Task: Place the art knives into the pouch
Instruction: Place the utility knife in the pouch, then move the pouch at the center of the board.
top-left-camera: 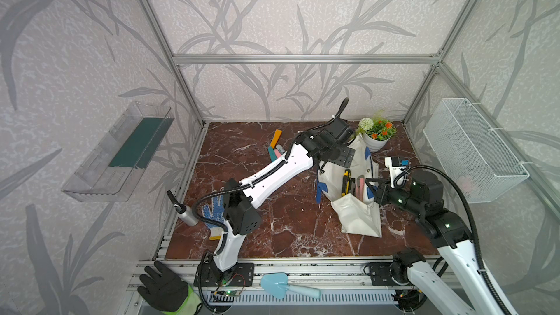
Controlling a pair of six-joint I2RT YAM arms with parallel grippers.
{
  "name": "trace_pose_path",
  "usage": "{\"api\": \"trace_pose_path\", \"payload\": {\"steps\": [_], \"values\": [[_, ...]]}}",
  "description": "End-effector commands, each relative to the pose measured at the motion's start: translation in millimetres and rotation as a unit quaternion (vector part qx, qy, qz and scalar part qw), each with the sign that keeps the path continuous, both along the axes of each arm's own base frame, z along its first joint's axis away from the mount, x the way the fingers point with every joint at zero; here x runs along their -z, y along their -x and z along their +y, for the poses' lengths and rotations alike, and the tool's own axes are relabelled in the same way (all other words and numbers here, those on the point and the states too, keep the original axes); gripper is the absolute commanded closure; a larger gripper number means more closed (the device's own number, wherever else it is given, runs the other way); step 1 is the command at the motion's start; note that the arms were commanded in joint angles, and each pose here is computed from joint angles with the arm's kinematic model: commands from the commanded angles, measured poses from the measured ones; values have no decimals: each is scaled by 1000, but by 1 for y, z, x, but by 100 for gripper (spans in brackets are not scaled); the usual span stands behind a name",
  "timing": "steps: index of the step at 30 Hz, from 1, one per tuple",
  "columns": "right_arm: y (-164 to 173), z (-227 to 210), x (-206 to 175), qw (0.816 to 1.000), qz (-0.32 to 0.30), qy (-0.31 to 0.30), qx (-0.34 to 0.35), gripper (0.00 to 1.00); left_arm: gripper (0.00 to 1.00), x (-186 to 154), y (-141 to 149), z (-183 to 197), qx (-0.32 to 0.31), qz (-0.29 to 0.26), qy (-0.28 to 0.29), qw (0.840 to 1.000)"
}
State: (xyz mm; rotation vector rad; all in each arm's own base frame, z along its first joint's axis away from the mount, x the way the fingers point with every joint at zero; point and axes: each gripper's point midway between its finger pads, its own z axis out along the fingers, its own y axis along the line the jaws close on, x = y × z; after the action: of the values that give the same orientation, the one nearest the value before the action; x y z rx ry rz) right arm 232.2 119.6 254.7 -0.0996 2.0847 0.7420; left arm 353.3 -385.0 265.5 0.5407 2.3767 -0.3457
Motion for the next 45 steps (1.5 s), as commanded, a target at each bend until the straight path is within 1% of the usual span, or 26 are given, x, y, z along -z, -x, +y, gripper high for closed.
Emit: {"api": "trace_pose_path", "payload": {"steps": [1, 3, 6, 12, 18, 20, 24, 27, 28, 29, 31, 33, 34, 37, 38, 45], "values": [[0, -4, -9, 999, -31, 13, 3, 100, 8, -24, -7, 45, -50, -48, -32, 997], [0, -6, -9, 999, -32, 16, 7, 100, 6, -26, -7, 60, -65, -56, -34, 996], [1, -7, -8, 999, -34, 18, 9, 100, 5, -19, -11, 85, -92, -51, -39, 994], [1, -9, -6, 999, -35, 26, 13, 100, 5, 14, -22, 134, -147, -3, -21, 989], [2, -13, 4, 999, -12, 27, 26, 100, 5, 51, -30, 183, -205, 28, -50, 977], [4, -13, 6, 999, -10, 32, 23, 100, 5, 62, -31, 193, -216, 40, -50, 974], [5, -21, 10, 998, -8, 44, 43, 100, 5, 78, -36, 207, -236, 53, -54, 969], [8, -25, 10, 997, -8, 50, 50, 100, 5, 86, -39, 209, -238, 69, -52, 968], [9, -27, 9, 997, -9, 54, 53, 98, 5, 88, -39, 208, -236, 70, -51, 968], [9, -29, 10, 997, -9, 58, 58, 89, 5, 89, -40, 208, -236, 70, -51, 968], [10, -35, 10, 995, -11, 65, 72, 60, 5, 92, -42, 209, -237, 68, -55, 968], [11, -38, 9, 994, -13, 69, 78, 43, 5, 96, -43, 211, -240, 72, -59, 966], [12, -38, 7, 994, -14, 71, 79, 38, 5, 98, -44, 213, -241, 75, -60, 966], [14, -40, 3, 994, -10, 82, 77, 29, 5, 103, -46, 215, -243, 80, -56, 965], [15, -41, 2, 993, -9, 85, 77, 28, 5, 105, -47, 216, -244, 82, -56, 965], [16, -43, -24, 992, -8, 99, 76, 22, 5, 124, -55, 225, -259, 105, -37, 959]]}}
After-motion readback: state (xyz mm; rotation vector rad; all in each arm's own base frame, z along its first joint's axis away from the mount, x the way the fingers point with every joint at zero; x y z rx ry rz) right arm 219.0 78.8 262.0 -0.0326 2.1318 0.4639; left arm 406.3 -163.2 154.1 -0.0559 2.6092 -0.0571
